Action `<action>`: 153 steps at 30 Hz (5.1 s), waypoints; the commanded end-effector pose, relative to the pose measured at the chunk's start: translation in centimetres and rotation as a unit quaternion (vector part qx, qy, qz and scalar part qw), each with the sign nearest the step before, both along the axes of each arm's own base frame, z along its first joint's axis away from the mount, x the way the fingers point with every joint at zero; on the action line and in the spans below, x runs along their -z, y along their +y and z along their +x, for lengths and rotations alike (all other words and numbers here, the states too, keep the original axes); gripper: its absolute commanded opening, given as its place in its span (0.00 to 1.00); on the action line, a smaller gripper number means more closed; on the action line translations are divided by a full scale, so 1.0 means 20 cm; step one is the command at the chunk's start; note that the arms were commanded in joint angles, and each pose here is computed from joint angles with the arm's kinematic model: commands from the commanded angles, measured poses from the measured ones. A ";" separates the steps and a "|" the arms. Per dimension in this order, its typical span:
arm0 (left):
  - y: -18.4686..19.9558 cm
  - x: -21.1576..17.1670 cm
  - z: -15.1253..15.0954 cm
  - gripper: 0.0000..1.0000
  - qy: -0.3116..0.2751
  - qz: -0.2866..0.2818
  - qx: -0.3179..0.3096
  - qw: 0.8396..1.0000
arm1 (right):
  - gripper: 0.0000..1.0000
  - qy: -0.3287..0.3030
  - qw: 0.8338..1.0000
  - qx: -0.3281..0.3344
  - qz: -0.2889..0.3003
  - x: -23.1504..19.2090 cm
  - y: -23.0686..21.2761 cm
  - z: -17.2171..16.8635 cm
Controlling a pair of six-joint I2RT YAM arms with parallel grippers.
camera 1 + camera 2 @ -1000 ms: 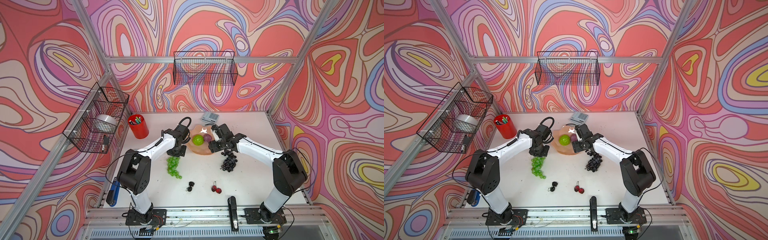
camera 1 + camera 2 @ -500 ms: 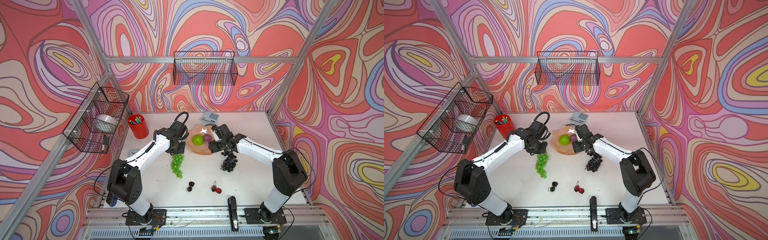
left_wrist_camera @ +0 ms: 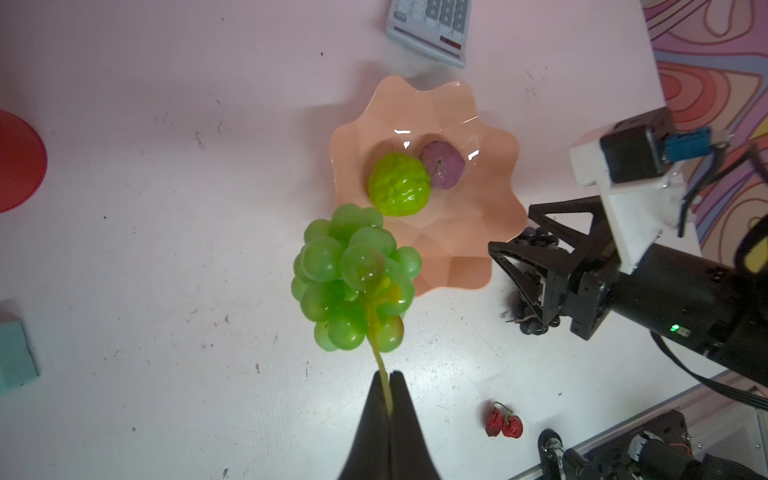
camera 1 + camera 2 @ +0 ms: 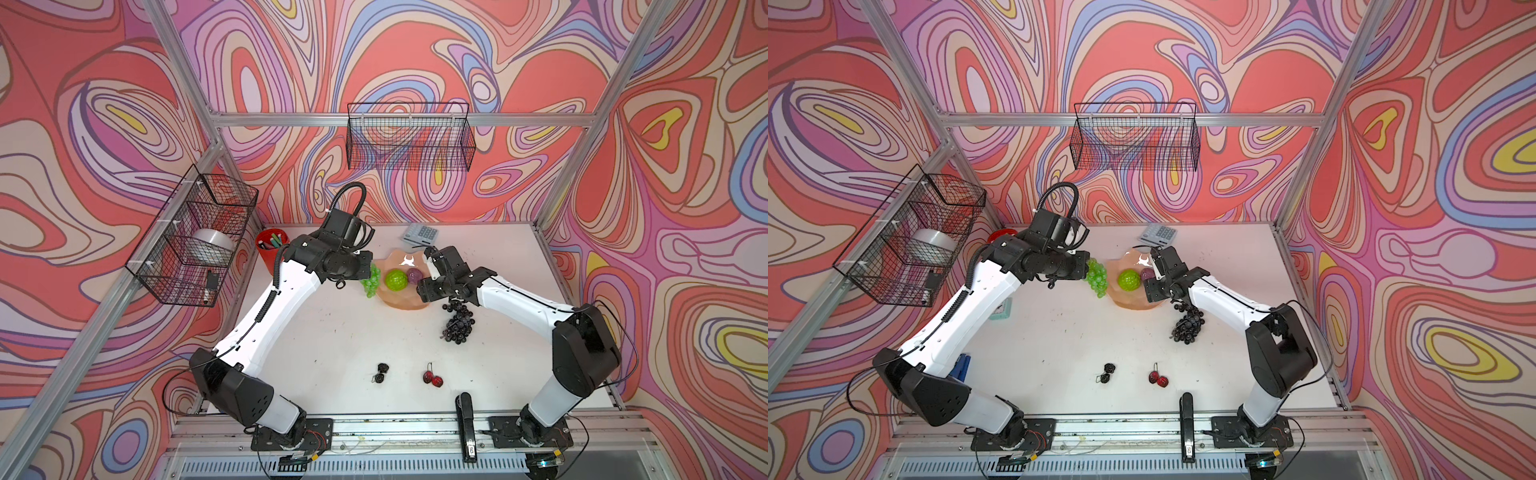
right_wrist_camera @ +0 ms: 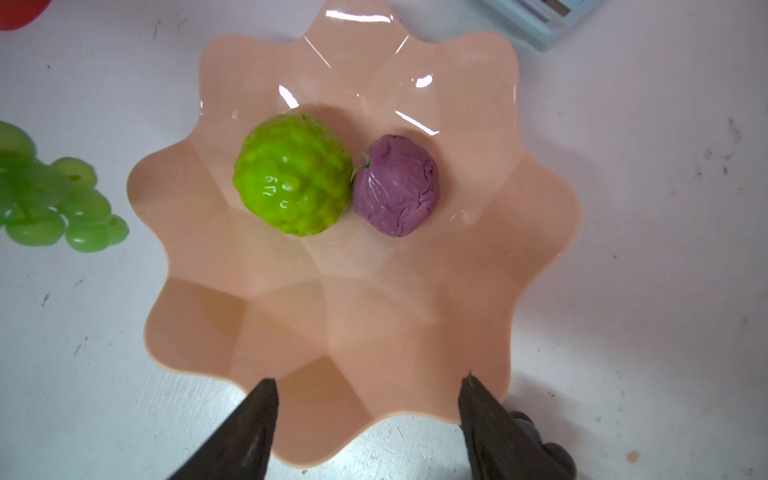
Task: Place and organize the fake fruits in the fruit bowl
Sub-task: 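Lift the light green grapes with the left gripper and carry them over the bowl, then move the held green grapes over the bowl center with the left gripper, then lower green grapes into bowl and open left gripper while right gripper nears dark grapes, then lower right gripper onto dark grapes stem and close it while left gripper withdraws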
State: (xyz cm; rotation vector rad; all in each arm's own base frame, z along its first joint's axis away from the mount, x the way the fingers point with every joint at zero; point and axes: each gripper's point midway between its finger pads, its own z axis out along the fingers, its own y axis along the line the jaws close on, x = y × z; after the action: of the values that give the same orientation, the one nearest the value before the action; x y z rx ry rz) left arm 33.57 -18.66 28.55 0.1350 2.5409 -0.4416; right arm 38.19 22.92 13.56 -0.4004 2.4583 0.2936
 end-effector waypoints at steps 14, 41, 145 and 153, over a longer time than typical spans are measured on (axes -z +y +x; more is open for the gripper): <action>-0.53 -0.16 0.06 0.00 0.014 -0.097 0.134 0.986 | 0.71 -0.057 0.996 0.067 0.025 -0.19 -0.24 0.10; -0.73 0.11 0.16 0.00 0.055 -0.123 0.151 0.979 | 0.70 -0.051 0.996 0.069 -0.002 -0.11 -0.31 0.05; -0.10 0.35 0.00 0.71 0.030 -0.072 -0.002 0.997 | 0.64 0.095 0.983 0.017 -0.159 0.18 -0.22 -0.78; -0.06 0.35 -0.03 0.71 0.026 -0.067 -0.012 0.997 | 0.59 0.071 0.979 0.006 -0.189 0.22 -0.16 -0.68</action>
State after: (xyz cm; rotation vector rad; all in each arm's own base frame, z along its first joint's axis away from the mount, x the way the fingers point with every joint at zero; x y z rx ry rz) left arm 32.88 -20.14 20.79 0.0678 2.5881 -0.6123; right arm 23.28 19.19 8.89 -0.5282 2.7092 -0.1113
